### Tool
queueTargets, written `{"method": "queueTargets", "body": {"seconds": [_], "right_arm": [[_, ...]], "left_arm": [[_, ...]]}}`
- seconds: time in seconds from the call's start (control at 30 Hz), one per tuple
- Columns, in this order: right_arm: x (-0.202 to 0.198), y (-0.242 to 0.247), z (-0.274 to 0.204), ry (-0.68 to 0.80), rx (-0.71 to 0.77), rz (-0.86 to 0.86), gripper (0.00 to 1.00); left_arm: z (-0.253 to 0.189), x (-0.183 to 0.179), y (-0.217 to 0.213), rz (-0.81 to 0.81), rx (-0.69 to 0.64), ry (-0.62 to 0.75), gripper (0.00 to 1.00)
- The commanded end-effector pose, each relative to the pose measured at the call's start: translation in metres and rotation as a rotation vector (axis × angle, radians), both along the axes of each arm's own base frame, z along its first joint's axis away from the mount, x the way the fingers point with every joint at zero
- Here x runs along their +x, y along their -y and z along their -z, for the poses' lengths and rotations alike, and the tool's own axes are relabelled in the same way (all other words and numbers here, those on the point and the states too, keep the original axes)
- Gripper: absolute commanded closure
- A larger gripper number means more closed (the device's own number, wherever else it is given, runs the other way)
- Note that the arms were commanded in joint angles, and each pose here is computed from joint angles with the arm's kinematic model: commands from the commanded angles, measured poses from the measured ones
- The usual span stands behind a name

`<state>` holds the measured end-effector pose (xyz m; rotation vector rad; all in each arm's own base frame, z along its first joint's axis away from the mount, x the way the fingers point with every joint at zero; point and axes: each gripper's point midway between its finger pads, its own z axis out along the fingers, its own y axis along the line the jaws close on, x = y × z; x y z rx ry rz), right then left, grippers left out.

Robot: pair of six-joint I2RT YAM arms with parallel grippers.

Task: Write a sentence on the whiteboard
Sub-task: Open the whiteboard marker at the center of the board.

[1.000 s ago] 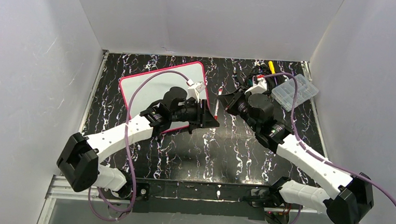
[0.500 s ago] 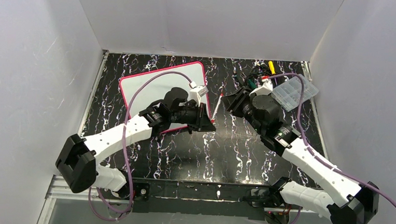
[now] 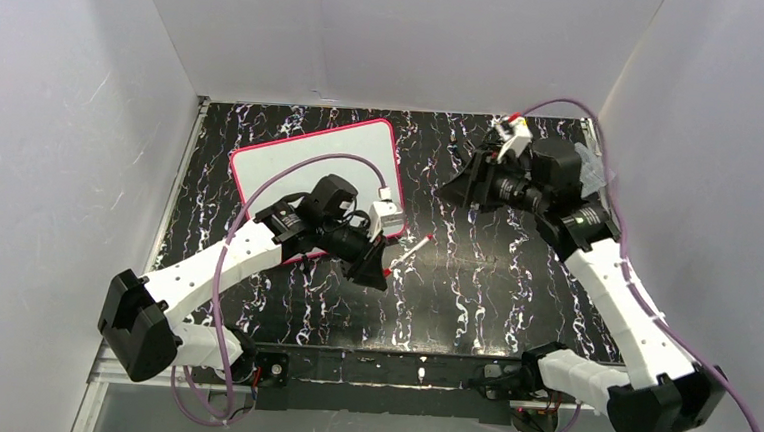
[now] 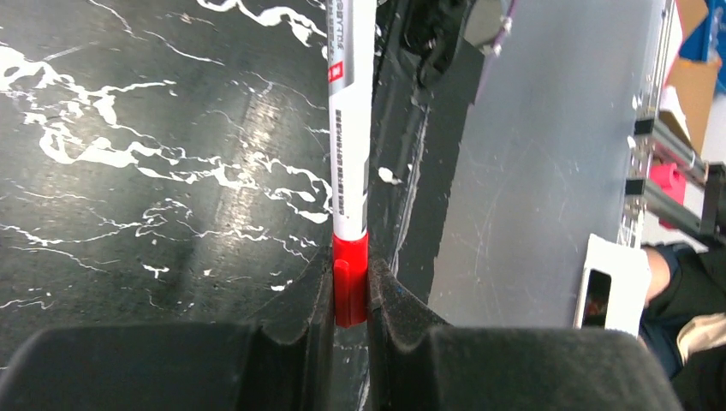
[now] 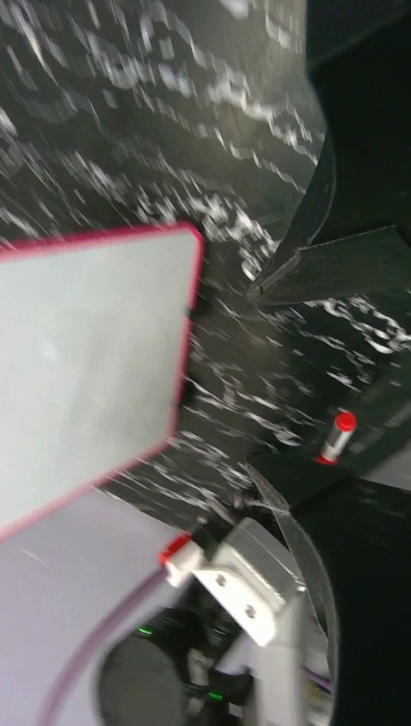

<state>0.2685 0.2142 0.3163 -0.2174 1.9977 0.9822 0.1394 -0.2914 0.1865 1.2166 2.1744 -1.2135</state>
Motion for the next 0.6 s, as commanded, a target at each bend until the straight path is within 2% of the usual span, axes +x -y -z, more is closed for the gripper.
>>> {"method": "queueTargets", "body": {"seconds": [0.0, 0.27, 0.57], "right_arm": [[-0.075, -0.036, 0.012, -0.172, 0.105, -0.503, 0.25], [-0.112, -0.048, 0.047, -0.323, 0.096, -0.634, 0.22], [-0.142, -0.067, 0.061, -0.368, 0.056, -0.733, 0.32]], "left_arm": [[-0.001, -0.029, -0.011, 0.16, -0.052, -0.003, 1.0], [0.001, -0.034, -0.012, 0.188, -0.066, -0.002, 1.0], [0.007, -0.031, -0.012, 0.169, -0.036, -0.016, 1.0]]}}
